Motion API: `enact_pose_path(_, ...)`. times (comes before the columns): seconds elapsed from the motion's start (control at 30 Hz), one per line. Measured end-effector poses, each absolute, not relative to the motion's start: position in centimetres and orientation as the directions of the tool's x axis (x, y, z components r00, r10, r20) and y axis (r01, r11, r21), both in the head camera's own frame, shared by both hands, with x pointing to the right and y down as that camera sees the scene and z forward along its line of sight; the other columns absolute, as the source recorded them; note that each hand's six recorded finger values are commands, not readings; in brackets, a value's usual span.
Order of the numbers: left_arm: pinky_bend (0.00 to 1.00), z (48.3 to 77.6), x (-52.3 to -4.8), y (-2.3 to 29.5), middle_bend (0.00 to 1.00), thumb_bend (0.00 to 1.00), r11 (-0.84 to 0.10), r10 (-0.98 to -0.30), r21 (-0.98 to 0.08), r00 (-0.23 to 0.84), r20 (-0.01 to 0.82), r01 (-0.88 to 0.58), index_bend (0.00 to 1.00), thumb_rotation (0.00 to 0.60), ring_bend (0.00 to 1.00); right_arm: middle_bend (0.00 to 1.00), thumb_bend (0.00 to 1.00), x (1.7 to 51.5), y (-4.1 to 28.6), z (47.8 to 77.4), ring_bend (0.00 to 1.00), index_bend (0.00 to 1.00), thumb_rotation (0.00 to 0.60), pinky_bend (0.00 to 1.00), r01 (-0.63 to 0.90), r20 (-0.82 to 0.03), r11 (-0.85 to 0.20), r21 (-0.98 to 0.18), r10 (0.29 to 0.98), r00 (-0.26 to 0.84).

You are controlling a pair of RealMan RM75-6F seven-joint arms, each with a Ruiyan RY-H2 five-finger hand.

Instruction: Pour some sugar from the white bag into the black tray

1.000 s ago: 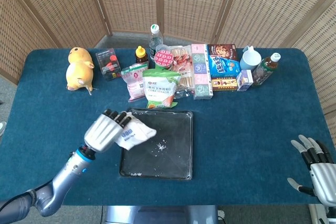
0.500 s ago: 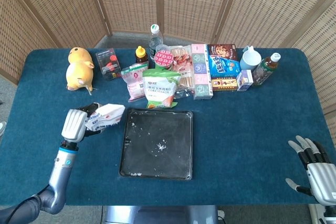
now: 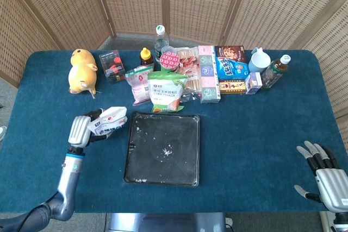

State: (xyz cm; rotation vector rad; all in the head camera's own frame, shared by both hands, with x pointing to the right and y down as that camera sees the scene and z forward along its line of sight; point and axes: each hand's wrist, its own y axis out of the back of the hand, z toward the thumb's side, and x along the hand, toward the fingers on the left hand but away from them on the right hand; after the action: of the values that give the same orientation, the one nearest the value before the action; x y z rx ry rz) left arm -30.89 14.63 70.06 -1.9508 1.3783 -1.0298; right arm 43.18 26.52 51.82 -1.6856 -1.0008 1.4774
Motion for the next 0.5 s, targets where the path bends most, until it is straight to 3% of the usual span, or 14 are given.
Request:
enact_pose_path(0.1, 0.31, 70.8, -31.1, 15.1, 0.26, 0.38, -0.366, -0.93, -0.774, 0.177, 0.321, -0.517, 0.27, 0.6, 0.3, 0.02, 0.0, 43.2, 26.5, 51.7, 0.03, 0.13, 0.6, 0.0, 0.116, -0.471, -0.475, -0.872, 0.88, 0.062)
enact_pose_path(0.23, 0.22, 70.6, -31.4, 15.7, 0.08, 0.2, -0.37, -0.929, -0.774, 0.183, 0.322, -0.514, 0.07, 0.6, 0.17, 0.03, 0.0, 43.1, 26.6, 51.8, 0.03, 0.13, 0.6, 0.0, 0.113, -0.476, -0.48, -0.87, 0.877, 0.063)
enact_pose_path(0.33, 0.19, 70.2, -31.6, 16.1, 0.01, 0.09, -0.369, -0.929, -0.765, 0.202, 0.309, -0.527, 0.03, 0.6, 0.11, 0.03, 0.0, 43.0, 26.7, 51.9, 0.03, 0.13, 0.6, 0.0, 0.109, -0.48, -0.485, -0.868, 0.875, 0.067)
enact_pose_path(0.5, 0.17, 69.2, -32.0, 16.6, 0.0, 0.04, -0.367, -0.93, -0.745, 0.219, 0.295, -0.556, 0.01, 0.6, 0.07, 0.03, 0.0, 42.9, 26.7, 51.8, 0.03, 0.13, 0.6, 0.0, 0.108, -0.476, -0.481, -0.87, 0.877, 0.066)
